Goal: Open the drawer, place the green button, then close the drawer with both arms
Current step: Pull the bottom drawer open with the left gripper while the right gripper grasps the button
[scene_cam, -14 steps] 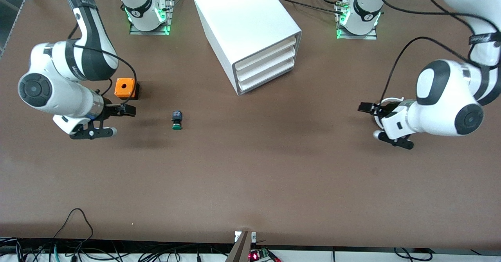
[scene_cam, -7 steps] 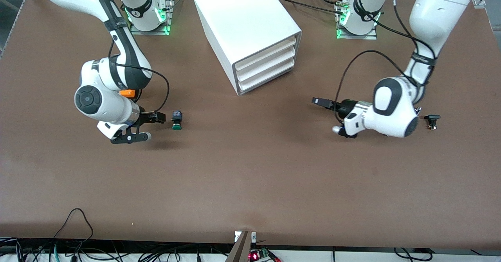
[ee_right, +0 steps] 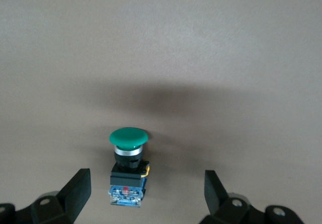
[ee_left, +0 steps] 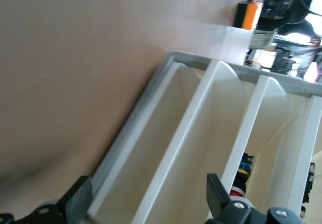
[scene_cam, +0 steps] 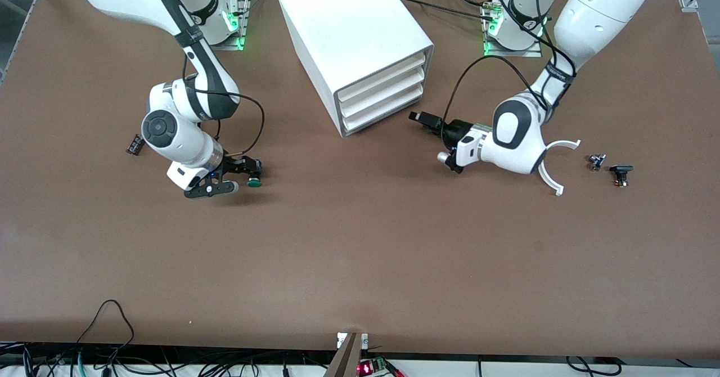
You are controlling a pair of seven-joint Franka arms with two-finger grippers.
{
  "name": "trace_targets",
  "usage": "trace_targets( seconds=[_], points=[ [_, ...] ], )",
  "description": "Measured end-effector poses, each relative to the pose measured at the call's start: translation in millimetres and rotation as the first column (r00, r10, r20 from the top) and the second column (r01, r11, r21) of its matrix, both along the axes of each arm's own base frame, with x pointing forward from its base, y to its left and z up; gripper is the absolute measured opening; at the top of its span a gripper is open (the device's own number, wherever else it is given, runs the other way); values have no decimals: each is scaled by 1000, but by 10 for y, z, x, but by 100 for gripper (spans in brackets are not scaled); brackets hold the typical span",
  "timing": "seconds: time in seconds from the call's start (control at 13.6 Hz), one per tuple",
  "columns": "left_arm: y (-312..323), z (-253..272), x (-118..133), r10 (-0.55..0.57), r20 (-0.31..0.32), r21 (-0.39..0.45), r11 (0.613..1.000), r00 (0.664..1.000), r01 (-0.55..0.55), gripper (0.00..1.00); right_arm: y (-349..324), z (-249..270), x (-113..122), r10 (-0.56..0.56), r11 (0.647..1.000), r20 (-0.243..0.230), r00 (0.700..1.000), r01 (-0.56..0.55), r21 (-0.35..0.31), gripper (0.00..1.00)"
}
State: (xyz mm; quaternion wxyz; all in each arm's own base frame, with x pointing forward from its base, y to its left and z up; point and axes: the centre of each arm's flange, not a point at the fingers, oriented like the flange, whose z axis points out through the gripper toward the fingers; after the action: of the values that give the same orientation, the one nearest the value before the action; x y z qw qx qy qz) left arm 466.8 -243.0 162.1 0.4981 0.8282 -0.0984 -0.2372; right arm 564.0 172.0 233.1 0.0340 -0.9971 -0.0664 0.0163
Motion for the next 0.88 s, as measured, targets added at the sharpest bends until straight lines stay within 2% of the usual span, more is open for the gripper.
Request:
trace_targets(
  seconds=[0.22,0.29,0.44,0.51,0.59,0.88],
  points=[
    [-189,-127,-282,21,-50,-19,1000,999,-22,98,74,-150,-143,-16,1000,12,1000,16,2,100],
    [-252,-165,-371,32,-60,-18,999,998,-33,89,90,-208,-191,-19,1000,18,1000,19,3,100],
    [-393,-199,-524,34,-54,-1,999,998,-34,85,125,-323,-267,-24,1000,21,999,24,4,100],
    [-441,-206,-572,38,-55,3,999,998,-38,80,144,-376,-290,-28,1000,17,999,28,3,100],
    [-463,-216,-607,43,-61,5,999,997,-43,65,176,-419,-308,-36,999,14,999,36,2,100],
    [-455,-289,-704,42,-83,13,999,996,-41,54,315,-544,-377,-44,999,6,999,44,0,97]
  ],
)
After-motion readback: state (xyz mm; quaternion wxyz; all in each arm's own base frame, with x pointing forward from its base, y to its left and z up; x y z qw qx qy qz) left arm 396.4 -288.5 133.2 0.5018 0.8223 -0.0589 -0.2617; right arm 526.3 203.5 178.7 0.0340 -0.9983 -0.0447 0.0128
